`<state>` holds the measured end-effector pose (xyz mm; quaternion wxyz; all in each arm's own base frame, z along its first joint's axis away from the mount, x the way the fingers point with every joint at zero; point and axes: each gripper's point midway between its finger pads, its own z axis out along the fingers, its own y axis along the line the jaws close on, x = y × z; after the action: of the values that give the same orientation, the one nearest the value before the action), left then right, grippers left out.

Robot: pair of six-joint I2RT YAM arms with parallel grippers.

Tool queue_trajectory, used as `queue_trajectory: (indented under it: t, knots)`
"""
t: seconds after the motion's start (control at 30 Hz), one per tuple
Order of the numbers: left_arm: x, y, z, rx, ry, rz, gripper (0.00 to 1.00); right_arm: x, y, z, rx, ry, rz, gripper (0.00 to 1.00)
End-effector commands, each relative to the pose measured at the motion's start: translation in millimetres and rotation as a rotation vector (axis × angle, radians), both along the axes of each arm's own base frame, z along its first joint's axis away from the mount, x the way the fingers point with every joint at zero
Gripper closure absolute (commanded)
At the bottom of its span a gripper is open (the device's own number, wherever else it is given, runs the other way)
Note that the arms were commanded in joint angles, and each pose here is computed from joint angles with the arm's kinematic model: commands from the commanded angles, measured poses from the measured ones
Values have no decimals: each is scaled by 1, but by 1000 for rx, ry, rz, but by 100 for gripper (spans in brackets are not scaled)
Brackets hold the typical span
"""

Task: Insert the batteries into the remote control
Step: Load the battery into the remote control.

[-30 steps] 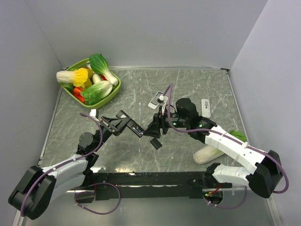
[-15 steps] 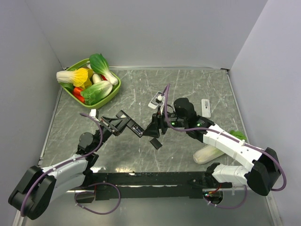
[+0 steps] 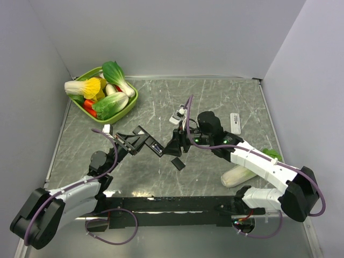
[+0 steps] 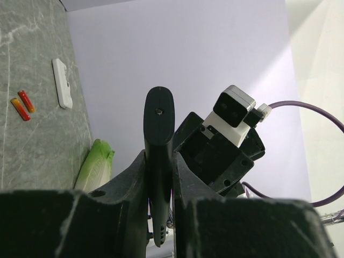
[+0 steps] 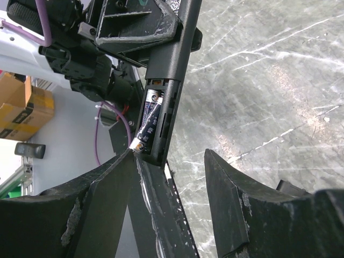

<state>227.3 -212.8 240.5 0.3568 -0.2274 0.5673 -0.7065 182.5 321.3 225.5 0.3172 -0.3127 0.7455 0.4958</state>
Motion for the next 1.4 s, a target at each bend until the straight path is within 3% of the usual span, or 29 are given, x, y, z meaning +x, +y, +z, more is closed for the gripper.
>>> queue_trajectory:
  t: [0.0, 0.3, 1.37]
  knots:
    - [-6, 1, 30, -60, -86, -17, 98, 4, 2, 18, 46, -42, -3, 38]
    - [-6, 1, 29, -56, -86, -9, 98, -5, -4, 33, 76, -67, 7, 33]
    - [-8, 0, 34, -57, -105, -26, 98, -2, 14, 30, 94, -34, 57, 36]
